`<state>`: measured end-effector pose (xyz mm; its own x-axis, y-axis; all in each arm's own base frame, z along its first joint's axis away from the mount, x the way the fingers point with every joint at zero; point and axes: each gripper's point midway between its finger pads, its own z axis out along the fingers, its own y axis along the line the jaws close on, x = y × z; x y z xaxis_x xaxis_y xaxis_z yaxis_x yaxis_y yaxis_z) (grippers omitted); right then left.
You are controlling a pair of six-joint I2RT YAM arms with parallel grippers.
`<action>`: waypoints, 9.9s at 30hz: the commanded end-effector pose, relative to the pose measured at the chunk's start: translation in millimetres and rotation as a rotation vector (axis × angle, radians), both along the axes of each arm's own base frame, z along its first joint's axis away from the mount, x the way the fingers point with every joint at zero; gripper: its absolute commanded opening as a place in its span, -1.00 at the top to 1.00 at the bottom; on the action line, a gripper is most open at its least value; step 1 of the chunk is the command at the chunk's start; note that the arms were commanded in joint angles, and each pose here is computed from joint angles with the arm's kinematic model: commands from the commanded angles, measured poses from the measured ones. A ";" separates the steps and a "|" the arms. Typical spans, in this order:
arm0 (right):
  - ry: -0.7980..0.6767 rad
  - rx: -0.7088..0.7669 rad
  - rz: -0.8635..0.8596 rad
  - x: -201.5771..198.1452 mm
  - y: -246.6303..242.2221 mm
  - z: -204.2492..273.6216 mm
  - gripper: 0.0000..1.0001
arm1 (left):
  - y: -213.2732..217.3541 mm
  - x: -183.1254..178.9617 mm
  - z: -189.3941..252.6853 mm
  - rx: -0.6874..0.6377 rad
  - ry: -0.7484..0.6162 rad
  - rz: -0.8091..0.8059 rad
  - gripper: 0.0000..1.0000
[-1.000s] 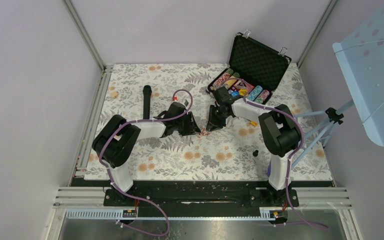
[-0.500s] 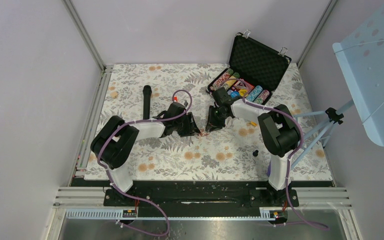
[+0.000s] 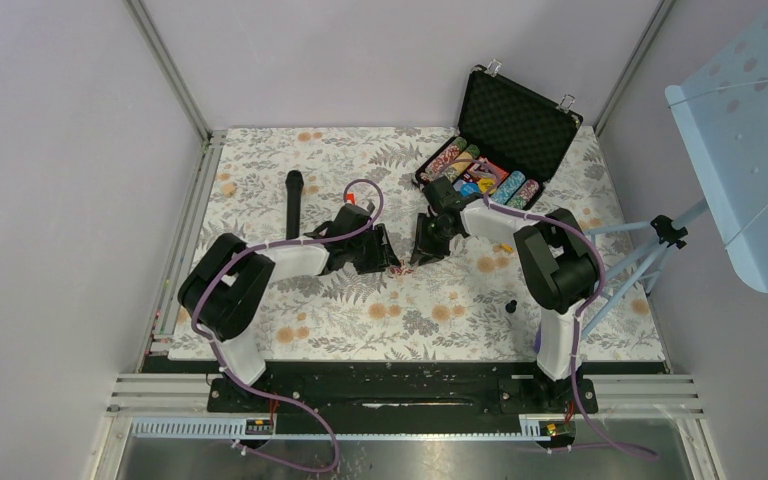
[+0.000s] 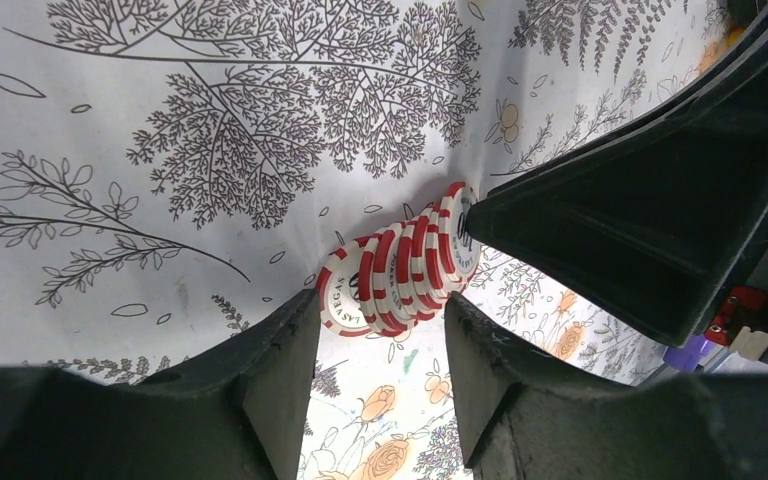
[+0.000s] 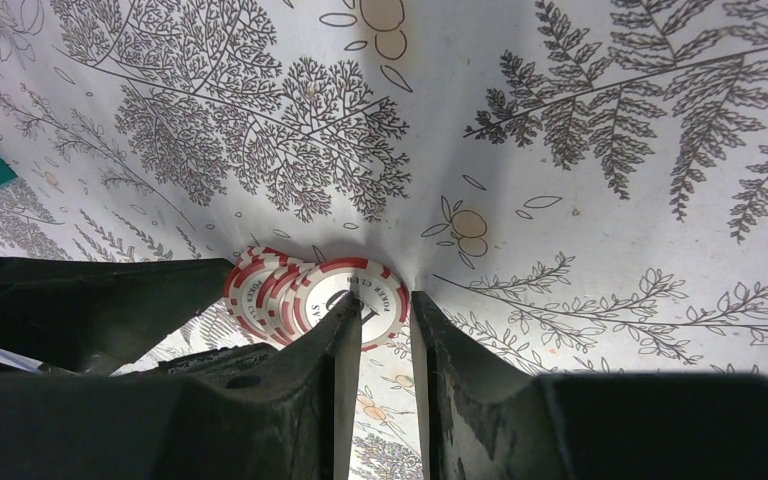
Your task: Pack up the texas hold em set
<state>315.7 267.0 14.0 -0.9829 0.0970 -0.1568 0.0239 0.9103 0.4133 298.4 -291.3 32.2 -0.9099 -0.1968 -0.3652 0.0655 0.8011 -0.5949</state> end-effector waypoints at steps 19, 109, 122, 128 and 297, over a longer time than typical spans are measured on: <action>0.066 -0.038 0.025 -19.6 0.0 -18.8 0.37 | 2.8 4.8 17.4 0.009 -0.061 0.008 -0.20; 0.066 -0.036 0.027 -19.0 0.6 -18.7 0.37 | -14.2 -3.3 15.0 -0.034 -0.024 0.020 -0.19; 0.070 -0.032 0.024 -20.0 0.9 -18.2 0.37 | -24.1 -5.0 12.5 -0.054 -0.013 0.017 -0.19; 0.072 -0.025 0.024 -21.1 1.8 -16.1 0.38 | -28.5 -2.5 11.4 -0.056 -0.014 0.024 -0.18; -0.472 -0.079 -0.311 -36.0 -127.4 110.1 -0.37 | -48.5 -23.7 -9.2 0.600 -0.218 -0.261 0.38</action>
<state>272.9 138.4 117.2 -0.7487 0.3343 -0.5724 0.1351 0.9224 0.3619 276.6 -334.6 26.1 -0.7920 0.2977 -0.5331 0.3531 0.9356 -0.0022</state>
